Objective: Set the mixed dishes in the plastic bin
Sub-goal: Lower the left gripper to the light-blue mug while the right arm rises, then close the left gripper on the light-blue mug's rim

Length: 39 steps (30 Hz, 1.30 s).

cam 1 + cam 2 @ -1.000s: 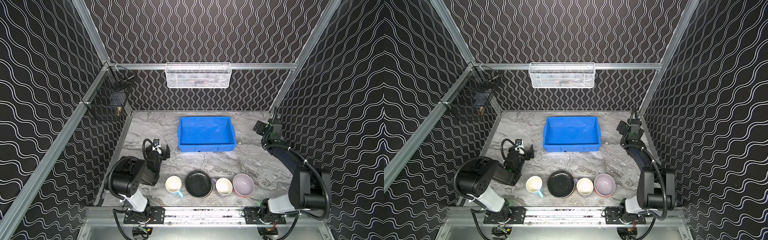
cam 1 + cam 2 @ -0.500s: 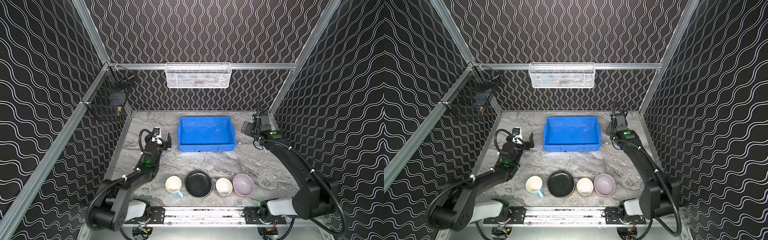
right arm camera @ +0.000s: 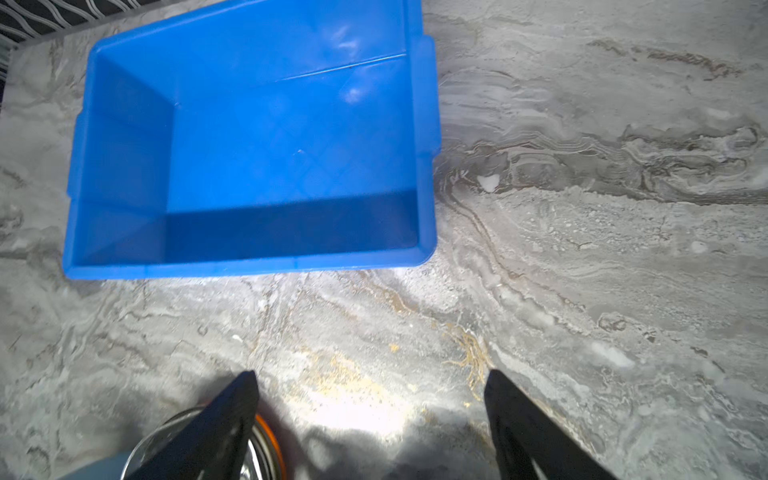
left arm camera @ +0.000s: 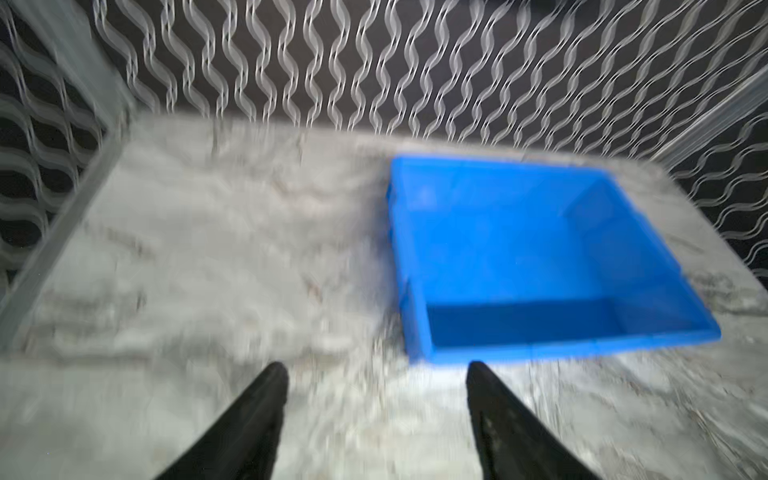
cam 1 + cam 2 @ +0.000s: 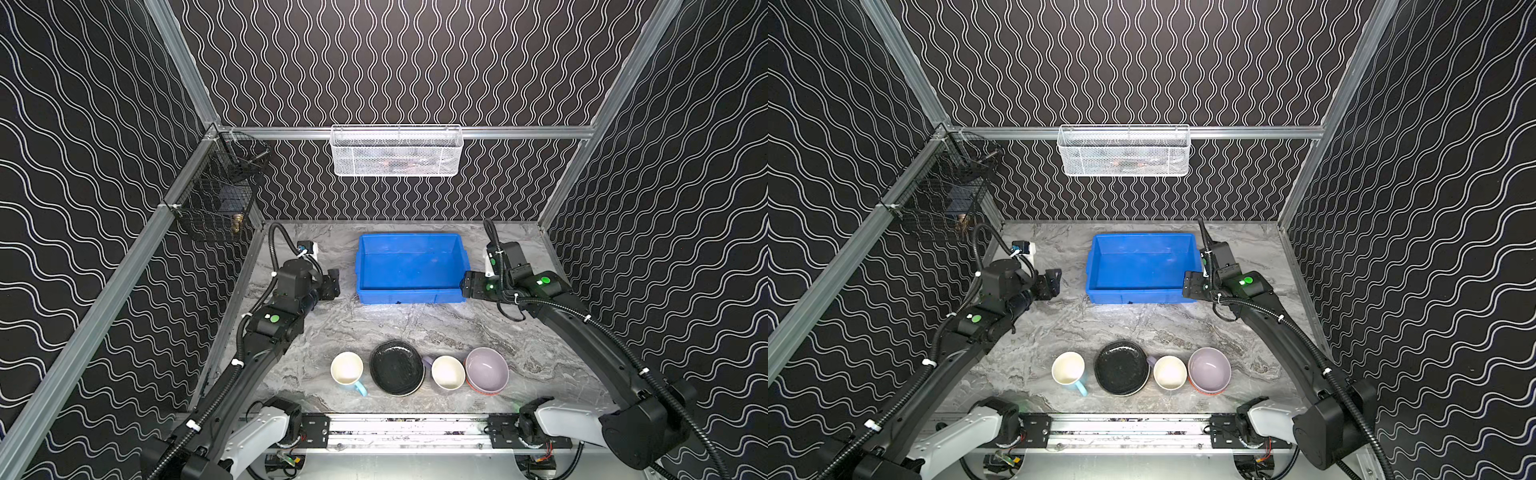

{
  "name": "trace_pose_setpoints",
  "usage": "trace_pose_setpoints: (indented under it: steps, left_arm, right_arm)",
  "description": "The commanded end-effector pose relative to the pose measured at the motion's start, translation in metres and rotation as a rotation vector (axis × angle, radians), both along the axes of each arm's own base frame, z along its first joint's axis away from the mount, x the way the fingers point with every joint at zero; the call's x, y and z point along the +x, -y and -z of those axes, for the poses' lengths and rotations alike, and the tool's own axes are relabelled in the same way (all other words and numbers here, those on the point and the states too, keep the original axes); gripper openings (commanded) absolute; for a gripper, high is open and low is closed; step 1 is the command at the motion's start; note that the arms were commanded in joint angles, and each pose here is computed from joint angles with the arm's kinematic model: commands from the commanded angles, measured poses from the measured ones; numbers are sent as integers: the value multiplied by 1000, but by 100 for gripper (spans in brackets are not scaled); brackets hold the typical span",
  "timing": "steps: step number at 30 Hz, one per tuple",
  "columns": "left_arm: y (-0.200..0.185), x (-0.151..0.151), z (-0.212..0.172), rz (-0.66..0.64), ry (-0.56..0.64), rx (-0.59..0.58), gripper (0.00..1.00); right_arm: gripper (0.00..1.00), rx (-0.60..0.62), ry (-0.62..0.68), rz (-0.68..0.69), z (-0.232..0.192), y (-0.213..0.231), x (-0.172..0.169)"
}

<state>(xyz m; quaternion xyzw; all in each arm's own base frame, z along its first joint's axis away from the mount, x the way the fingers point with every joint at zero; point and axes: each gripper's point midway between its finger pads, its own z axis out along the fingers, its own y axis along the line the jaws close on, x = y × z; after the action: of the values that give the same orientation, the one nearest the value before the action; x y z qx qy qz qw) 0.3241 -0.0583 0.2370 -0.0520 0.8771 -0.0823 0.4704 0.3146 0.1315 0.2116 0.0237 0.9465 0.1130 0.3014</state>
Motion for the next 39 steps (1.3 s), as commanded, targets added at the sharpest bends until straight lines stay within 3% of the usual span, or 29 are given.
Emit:
trace_pose_setpoints:
  steps: [1,6,14,22,39]
  left_arm:
    - [4,-52,43,-32,-309,-101,65]
    - [9,-85,46,-55,-403,-195,63]
    - [30,-128,56,41,-539,-294,65]
    - [35,-166,67,149,-719,-246,66]
    - [37,-193,112,180,-842,-220,64]
  right_arm:
    - [88,12,-27,-22,-7,-7,-1]
    - [90,-10,-15,-49,-21,-13,13]
    - [90,6,-28,-109,-19,-36,22]
    - [90,-6,-57,-117,-12,-39,14]
    - [91,-11,-68,-83,-8,-29,-3]
